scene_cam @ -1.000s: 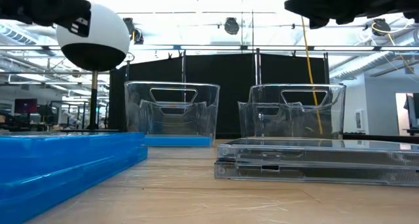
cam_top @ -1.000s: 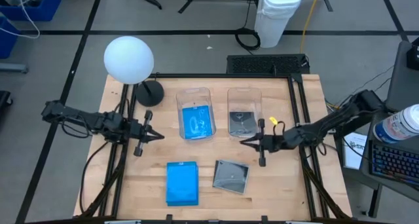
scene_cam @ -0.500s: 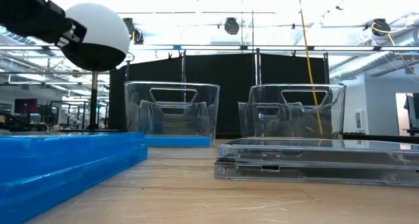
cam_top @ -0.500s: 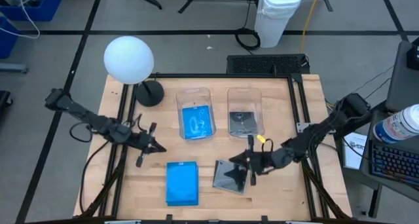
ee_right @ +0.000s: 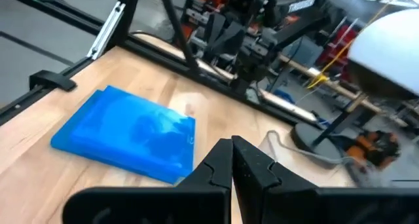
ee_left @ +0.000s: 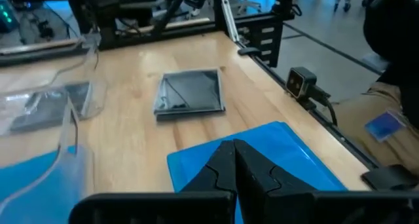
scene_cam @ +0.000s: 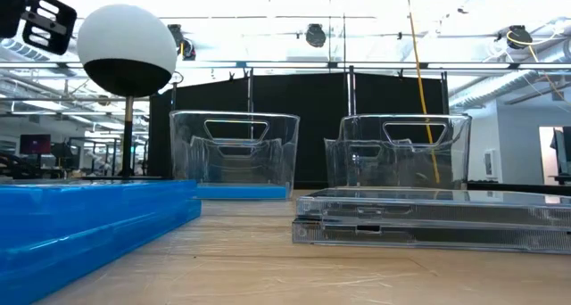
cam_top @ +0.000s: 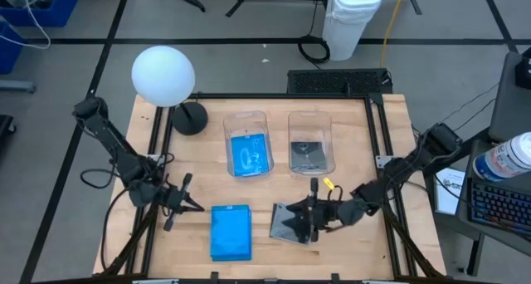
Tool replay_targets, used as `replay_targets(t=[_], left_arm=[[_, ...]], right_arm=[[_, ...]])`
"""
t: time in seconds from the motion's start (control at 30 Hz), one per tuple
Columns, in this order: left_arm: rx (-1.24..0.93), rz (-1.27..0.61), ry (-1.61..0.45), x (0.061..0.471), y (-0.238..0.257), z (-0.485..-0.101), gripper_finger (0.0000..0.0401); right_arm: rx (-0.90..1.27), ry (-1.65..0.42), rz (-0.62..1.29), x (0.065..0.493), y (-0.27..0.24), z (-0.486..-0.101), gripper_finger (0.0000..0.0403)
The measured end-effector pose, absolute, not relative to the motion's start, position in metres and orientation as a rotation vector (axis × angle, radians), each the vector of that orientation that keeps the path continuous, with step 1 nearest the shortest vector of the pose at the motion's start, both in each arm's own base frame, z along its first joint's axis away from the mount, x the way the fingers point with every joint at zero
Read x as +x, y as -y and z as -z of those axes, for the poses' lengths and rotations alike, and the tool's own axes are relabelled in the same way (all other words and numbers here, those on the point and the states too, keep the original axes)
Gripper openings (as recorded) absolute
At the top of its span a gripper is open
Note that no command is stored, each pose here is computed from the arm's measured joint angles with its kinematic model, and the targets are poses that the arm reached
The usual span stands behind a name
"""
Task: Pick & place jewel cases by type
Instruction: Put the blue cd case into the left transparent bin
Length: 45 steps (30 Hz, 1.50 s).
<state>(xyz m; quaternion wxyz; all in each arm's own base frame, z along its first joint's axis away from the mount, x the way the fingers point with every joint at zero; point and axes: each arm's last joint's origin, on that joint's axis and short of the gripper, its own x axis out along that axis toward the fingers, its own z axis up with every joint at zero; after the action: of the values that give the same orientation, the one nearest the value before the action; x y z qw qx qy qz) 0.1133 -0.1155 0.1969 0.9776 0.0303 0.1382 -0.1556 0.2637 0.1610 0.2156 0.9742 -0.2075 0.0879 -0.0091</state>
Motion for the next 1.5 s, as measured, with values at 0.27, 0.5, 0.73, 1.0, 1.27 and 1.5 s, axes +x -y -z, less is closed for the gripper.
replay_targets(t=[0.27,0.5,0.73,1.0,1.27,1.5], left_arm=[[-0.027,0.318,-0.365,0.114,0.118,-0.188,0.0003],[-0.105,0.229,-0.457,0.119,0.124,-0.172,0.0009],[-0.282,0.100,-0.555,0.123,0.123,-0.156,0.0017],[-0.476,0.052,-0.711,0.129,0.123,-0.140,0.0134],[-0.615,-0.068,-0.712,0.136,0.114,-0.137,0.0300],[-0.709,-0.096,-0.749,0.135,0.109,-0.131,0.0355]], right_arm=[[-0.297,-0.240,-0.142,0.283,-0.147,-0.195,0.0000],[-0.292,-0.259,-0.100,0.294,-0.135,-0.185,0.0000],[-0.245,-0.261,-0.105,0.294,-0.135,-0.185,0.0000],[-0.226,-0.261,-0.168,0.294,-0.137,-0.185,0.0000],[-0.247,-0.250,-0.171,0.294,-0.137,-0.185,0.0000],[-0.253,-0.230,-0.172,0.295,-0.137,-0.187,0.0000]])
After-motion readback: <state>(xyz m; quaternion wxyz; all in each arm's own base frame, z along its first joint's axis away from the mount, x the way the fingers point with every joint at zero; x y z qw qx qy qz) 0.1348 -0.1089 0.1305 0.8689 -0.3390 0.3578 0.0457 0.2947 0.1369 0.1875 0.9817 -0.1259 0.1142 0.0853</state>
